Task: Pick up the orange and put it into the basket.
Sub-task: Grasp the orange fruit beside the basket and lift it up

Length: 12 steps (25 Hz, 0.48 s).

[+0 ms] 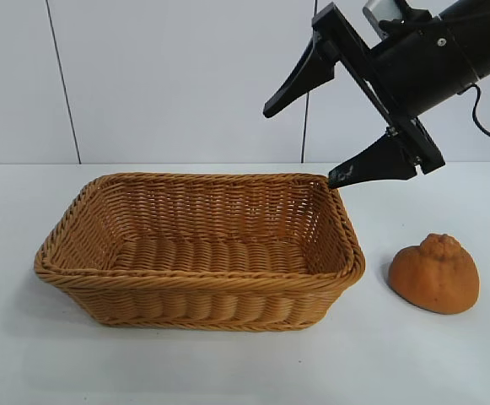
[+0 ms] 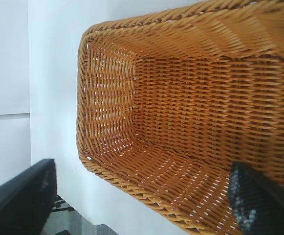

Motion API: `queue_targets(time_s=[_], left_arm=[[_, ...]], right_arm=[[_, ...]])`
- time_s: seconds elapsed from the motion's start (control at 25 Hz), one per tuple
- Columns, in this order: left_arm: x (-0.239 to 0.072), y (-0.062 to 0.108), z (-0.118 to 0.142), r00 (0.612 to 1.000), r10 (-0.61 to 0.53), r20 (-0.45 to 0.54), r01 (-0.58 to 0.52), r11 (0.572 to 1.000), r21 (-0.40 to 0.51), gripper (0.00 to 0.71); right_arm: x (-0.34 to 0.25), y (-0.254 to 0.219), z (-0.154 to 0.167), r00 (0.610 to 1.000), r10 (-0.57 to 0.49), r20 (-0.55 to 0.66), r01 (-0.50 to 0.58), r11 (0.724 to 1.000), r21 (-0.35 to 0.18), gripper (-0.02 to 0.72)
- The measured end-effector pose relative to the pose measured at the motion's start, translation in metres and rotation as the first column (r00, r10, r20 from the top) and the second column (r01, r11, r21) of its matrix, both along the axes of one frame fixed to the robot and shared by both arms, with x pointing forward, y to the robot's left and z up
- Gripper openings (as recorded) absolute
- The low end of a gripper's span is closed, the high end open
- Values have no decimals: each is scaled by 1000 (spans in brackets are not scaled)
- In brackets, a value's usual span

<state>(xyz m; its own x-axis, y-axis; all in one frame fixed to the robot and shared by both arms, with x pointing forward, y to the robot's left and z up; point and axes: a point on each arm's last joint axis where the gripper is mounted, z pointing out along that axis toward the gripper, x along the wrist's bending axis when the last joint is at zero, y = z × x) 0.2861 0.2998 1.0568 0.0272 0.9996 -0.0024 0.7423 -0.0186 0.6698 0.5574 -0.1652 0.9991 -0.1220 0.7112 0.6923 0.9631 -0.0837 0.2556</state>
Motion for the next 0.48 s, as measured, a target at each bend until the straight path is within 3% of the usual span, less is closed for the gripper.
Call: queue_targets(time_s=[0.28, 0.36, 0.48], left_arm=[[-25, -2, -6, 984, -6, 176, 11, 1000, -28, 634], [-30, -2, -5, 978, -6, 206, 12, 1000, -28, 634], [-40, -2, -4, 961, -5, 277, 14, 999, -29, 634]], right_arm=[[5, 0, 13, 997, 73, 35, -71, 996, -53, 652], [7, -2, 18, 996, 85, 34, -81, 992, -97, 652], [12, -10, 24, 996, 90, 28, -82, 971, -223, 652]])
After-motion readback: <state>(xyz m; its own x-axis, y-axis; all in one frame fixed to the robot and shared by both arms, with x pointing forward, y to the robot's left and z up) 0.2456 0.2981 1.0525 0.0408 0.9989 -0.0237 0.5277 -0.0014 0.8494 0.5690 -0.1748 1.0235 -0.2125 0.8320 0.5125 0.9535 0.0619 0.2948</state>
